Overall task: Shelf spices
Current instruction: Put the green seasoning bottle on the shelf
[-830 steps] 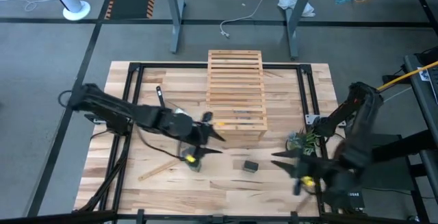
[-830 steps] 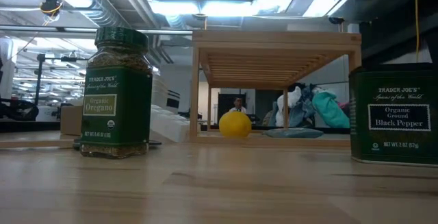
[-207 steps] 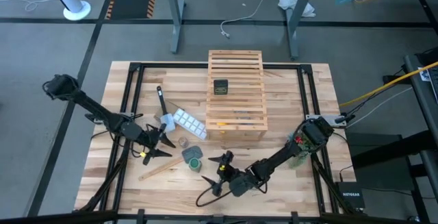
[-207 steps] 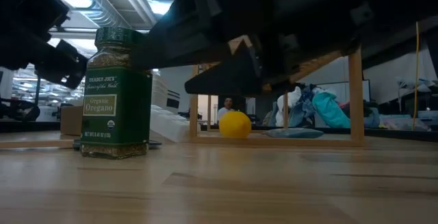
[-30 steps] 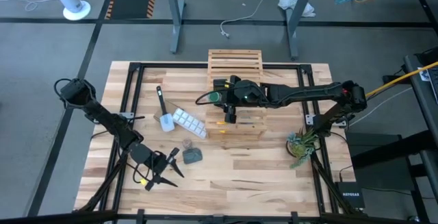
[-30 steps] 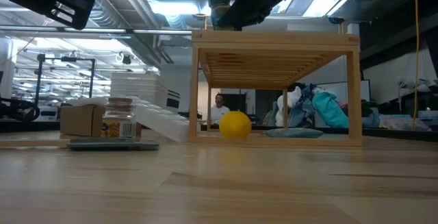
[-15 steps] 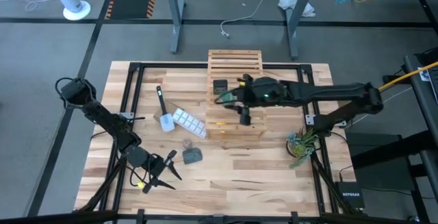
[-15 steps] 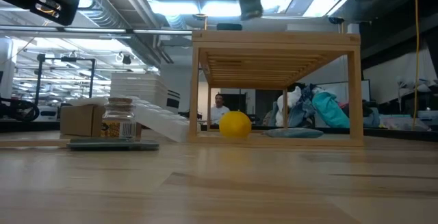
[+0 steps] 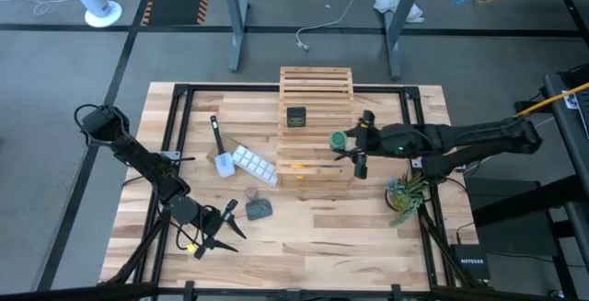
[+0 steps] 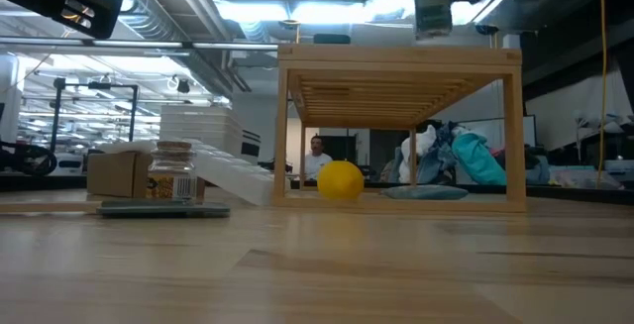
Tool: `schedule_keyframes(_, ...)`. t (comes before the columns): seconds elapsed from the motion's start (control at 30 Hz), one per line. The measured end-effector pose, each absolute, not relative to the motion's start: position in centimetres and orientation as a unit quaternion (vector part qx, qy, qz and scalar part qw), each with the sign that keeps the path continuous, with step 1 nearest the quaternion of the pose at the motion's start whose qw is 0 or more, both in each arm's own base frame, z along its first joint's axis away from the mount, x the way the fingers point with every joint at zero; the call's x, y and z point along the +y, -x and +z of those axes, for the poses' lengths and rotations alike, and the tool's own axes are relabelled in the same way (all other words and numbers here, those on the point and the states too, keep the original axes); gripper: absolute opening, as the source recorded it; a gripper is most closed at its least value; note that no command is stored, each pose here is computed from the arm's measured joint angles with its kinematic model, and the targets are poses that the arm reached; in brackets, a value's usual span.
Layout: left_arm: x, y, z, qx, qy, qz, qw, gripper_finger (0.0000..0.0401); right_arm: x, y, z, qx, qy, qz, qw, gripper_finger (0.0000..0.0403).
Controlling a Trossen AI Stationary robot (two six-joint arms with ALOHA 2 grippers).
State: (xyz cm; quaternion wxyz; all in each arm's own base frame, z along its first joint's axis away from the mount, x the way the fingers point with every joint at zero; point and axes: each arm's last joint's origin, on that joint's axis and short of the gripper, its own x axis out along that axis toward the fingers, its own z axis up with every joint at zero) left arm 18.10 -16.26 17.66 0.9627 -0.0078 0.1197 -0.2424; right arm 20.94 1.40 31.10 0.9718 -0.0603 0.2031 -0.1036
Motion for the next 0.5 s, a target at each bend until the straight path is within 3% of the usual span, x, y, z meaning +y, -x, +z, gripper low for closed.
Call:
schedule_keyframes(0.27, -16.2, -18.2, 17.7, 0.117, 0.006, -0.237, 0.964, 0.0182, 1.0, -17.2, 28.5, 0.038, 0.062, -0.102, 0.992, 0.0205)
schedule_keyframes(0.5, -16.1, -18.3, 17.8, 0.105, -0.013, -0.214, 0.971, 0.0182, 0.8, -17.1, 27.6, 0.034, 0.087, -0.112, 0.989, 0.0204)
